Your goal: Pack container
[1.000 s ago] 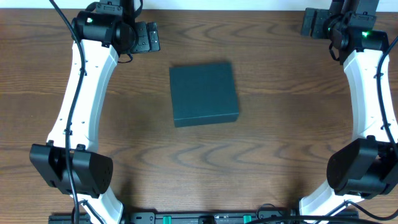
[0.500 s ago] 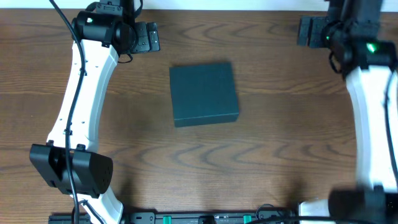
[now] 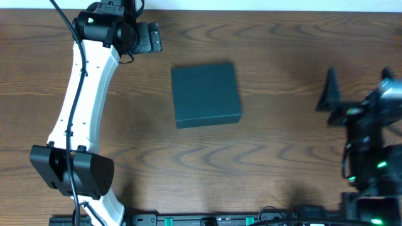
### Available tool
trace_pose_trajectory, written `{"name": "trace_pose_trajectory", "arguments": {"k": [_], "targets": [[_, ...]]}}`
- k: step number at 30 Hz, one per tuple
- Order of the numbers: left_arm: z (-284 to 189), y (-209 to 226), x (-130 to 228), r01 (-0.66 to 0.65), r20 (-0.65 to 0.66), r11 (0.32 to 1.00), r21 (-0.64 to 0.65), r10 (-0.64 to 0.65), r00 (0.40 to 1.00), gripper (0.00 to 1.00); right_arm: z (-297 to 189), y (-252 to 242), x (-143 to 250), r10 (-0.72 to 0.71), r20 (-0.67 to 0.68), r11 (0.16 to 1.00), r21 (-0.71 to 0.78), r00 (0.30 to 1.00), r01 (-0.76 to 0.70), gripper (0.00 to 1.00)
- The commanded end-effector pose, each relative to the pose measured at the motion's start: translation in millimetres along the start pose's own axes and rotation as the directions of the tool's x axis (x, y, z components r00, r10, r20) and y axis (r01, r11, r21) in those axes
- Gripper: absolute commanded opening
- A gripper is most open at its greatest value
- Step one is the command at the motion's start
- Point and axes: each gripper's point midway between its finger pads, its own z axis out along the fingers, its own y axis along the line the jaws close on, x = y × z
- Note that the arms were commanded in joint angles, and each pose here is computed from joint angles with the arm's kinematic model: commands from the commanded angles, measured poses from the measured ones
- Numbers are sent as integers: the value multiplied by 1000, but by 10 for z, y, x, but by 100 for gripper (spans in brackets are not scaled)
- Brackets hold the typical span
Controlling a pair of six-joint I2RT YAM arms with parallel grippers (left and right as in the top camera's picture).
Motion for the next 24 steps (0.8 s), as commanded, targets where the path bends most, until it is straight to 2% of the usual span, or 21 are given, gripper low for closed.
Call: {"name": "trace_pose_trajectory", "arguments": {"k": [1,5,9,12,19,24], "targets": [[-2,26,-18,-7,4,1000,-9,7,1000,99,-131,19,415,72,22,997,-1,997,-72,99],[-2,26,-18,-7,4,1000,-9,7,1000,99,-277,32,862,151,65,988,-8,986,-151,99],[-2,26,-18,-7,4,1000,-9,7,1000,99,-347,40,1112,157,102,988,-13,982,-156,99],[-2,26,-17,-7,3,1000,-9,7,1000,99,-347,67,1333,157,73,988,-21,985,-156,99],[-2,26,-17,-7,3,1000,-9,7,1000,99,-326,177,1631,128,11,989,-71,992,-127,99],[-2,26,-18,-7,4,1000,-9,7,1000,99,-331,178,1704,81,4,994,-68,997,-81,99]]}}
